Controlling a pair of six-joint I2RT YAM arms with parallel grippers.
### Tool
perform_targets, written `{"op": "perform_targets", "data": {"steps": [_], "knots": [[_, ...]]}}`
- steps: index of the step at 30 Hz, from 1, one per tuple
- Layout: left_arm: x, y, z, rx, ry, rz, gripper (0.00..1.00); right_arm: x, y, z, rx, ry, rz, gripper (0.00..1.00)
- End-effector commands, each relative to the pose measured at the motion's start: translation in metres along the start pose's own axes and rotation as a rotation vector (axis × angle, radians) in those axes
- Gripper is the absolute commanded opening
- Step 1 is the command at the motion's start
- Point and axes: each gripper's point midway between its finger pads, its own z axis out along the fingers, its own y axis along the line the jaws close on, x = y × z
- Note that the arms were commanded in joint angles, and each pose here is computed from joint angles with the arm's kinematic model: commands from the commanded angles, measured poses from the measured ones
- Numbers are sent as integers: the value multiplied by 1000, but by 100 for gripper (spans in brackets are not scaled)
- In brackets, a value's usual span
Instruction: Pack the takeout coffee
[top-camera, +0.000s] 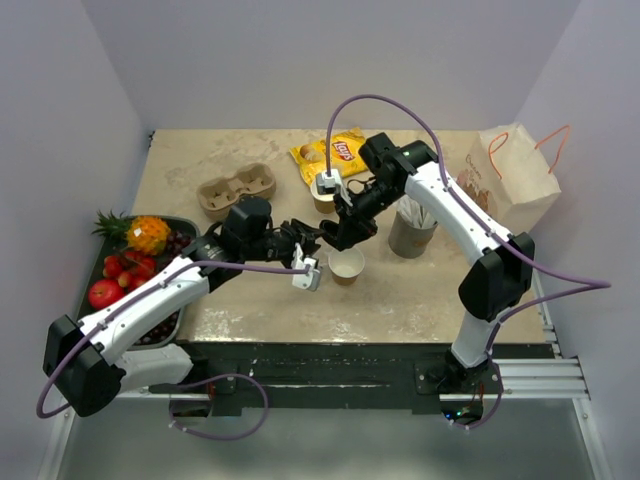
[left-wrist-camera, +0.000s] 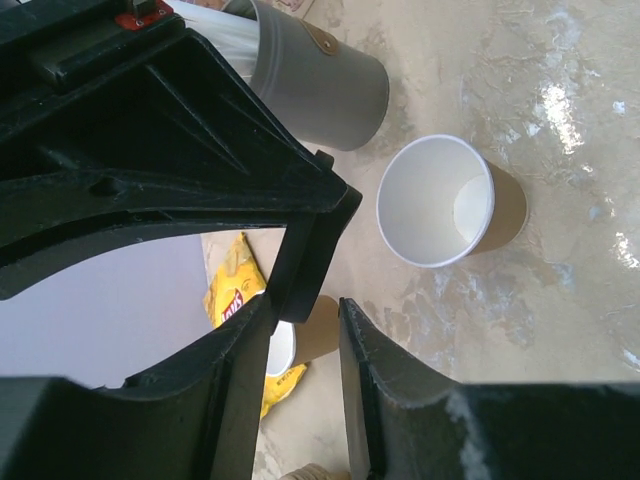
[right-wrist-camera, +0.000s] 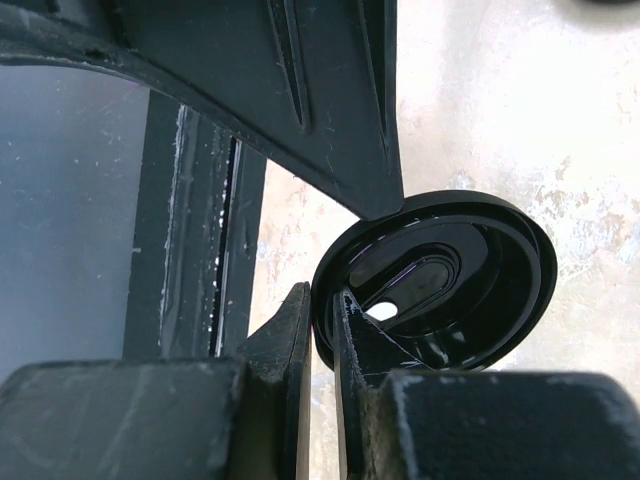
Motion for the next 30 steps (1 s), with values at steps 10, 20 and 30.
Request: {"op": "perform_targets", "data": {"steps": [10, 20, 30], "knots": [[-9, 31, 4, -87, 4, 67, 33, -1, 26, -1, -53, 22, 64, 4], [-8, 29, 10, -67, 10, 71, 17, -3, 28, 0, -49, 35, 55, 4], [-9, 21, 5, -46, 24, -62, 0, -30, 9, -28, 97, 2, -59, 37]]}}
